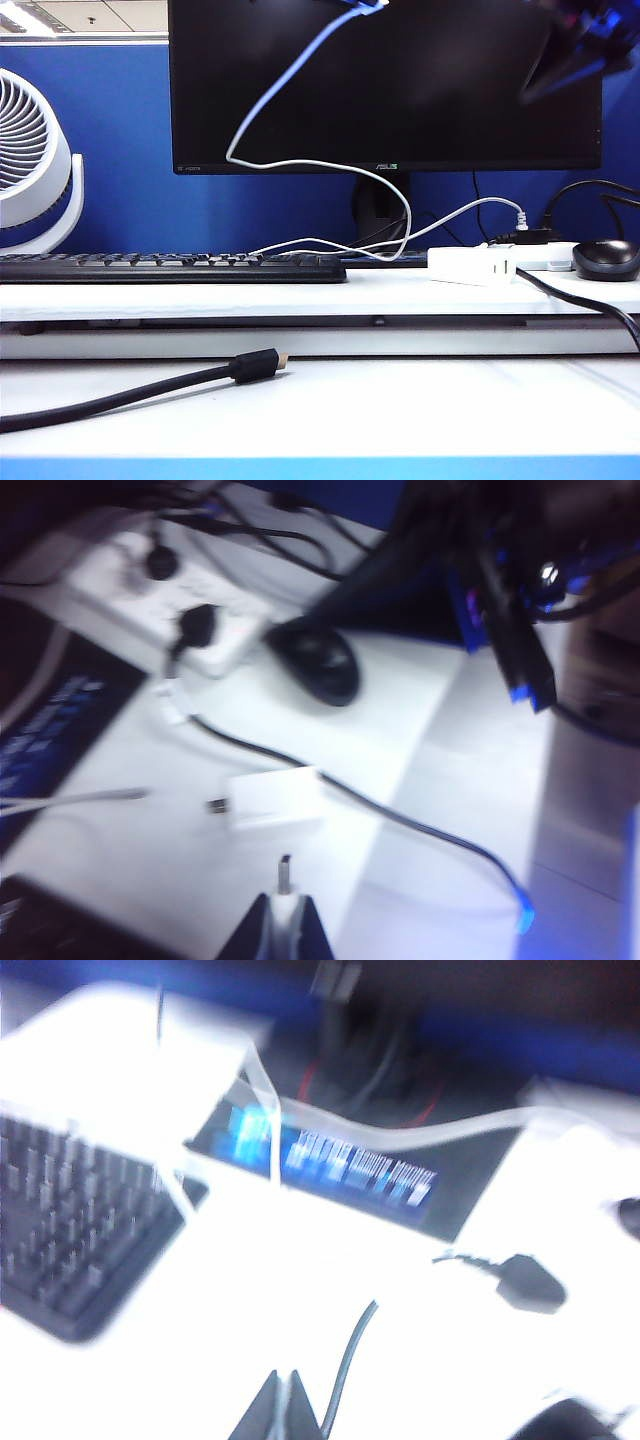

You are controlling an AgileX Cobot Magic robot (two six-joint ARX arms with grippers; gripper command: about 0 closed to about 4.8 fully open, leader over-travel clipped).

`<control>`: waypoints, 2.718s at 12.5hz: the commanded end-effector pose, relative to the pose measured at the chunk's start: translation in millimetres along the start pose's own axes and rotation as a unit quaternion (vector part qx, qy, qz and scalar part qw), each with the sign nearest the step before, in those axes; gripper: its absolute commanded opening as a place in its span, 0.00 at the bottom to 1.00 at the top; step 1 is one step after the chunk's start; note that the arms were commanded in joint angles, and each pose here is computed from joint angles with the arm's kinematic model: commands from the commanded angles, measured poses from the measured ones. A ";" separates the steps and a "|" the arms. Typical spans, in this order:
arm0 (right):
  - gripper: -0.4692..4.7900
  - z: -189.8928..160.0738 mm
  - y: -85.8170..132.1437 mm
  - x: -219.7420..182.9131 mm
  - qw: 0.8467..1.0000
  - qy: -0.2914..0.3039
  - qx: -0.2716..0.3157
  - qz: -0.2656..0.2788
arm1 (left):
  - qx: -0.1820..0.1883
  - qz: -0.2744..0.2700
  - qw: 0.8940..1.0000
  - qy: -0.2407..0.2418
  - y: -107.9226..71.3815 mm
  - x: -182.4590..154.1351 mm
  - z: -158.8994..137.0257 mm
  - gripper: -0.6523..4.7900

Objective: Pick up the Type-C charging cable and the charging base, insert one end of the Type-C charger into the corresponding slot on the base, and finally place the plugged-in charger back on the table.

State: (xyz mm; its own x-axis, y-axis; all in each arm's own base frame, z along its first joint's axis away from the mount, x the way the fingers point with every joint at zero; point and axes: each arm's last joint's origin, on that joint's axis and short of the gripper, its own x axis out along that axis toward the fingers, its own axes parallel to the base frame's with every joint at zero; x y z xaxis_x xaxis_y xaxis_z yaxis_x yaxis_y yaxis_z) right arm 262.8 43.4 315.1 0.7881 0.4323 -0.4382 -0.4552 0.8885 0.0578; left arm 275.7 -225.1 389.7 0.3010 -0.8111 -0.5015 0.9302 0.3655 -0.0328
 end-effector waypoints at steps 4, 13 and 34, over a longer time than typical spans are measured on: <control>0.28 2.8 19.7 81.9 0.980 0.181 -0.064 0.060 | -0.018 0.026 0.999 -0.025 -4.9 -14.8 9.1 0.11; 0.08 -34.9 18.4 133.8 0.940 0.323 -0.096 0.050 | -0.020 0.029 0.999 -0.024 -5.0 -15.2 9.1 0.11; 0.08 190.8 35.1 -83.4 0.808 -0.291 0.339 0.383 | -0.167 -0.206 0.907 -0.327 -20.2 -61.4 80.1 0.11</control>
State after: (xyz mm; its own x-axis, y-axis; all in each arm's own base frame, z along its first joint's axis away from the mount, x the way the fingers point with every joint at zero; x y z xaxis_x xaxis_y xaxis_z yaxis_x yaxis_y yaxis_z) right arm 264.2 67.4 521.0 0.5658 0.6994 0.4368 -0.6976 0.1235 0.7058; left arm 258.8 -220.6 485.7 0.1365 -0.9678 0.2113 0.9117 0.0393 -0.4089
